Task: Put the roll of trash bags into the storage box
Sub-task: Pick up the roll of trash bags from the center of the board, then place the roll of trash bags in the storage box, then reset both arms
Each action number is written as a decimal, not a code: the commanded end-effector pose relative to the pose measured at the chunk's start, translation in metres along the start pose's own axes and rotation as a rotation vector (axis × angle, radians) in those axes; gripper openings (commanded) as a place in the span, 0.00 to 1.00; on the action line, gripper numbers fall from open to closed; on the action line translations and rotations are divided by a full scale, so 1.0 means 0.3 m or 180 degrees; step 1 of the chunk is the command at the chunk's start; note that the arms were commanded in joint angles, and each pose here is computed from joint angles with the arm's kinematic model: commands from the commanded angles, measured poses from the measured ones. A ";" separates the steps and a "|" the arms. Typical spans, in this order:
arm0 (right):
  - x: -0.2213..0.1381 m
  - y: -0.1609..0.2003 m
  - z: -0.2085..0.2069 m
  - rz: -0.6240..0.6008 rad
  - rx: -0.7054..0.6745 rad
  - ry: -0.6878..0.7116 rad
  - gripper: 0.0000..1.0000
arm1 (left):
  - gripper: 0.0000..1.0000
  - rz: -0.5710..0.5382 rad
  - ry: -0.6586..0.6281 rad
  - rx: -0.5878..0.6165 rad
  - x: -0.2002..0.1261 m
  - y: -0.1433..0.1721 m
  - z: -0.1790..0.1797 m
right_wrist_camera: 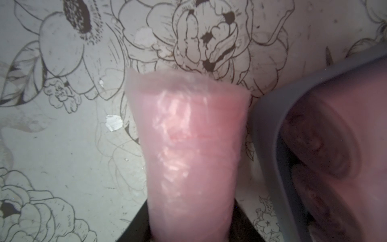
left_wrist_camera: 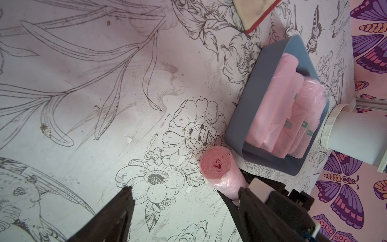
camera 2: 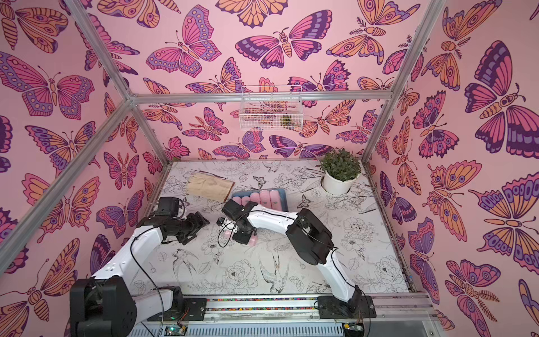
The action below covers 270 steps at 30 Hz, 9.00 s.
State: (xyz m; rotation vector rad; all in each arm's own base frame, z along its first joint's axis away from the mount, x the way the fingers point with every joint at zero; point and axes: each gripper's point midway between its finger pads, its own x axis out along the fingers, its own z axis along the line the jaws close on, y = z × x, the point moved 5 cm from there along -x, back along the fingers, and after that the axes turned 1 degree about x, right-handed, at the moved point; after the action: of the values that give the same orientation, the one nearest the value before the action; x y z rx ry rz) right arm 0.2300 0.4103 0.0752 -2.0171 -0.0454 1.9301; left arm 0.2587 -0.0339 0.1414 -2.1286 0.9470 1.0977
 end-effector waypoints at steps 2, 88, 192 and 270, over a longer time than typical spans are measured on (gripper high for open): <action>-0.008 0.025 0.015 0.0066 0.0045 0.0008 0.42 | 0.83 0.0051 0.0003 0.0013 0.007 0.010 0.015; -0.182 0.393 -0.719 -0.0781 0.3852 0.0088 0.42 | 0.84 0.0293 0.0134 0.0095 0.075 0.024 0.018; -0.486 0.374 -0.642 -0.0735 0.3479 0.0421 0.72 | 0.85 0.0100 0.0190 0.0394 0.041 -0.023 -0.021; -0.464 1.213 -0.692 -0.2331 0.3768 0.3405 0.99 | 1.00 -0.2802 -0.0397 0.2195 0.158 -0.313 0.066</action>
State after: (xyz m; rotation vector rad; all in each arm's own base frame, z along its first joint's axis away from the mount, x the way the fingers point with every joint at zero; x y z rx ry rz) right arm 0.3404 -0.0104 0.1027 -1.5030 0.4521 0.1645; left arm 0.3398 0.0213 0.1037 -1.5862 0.1871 0.3758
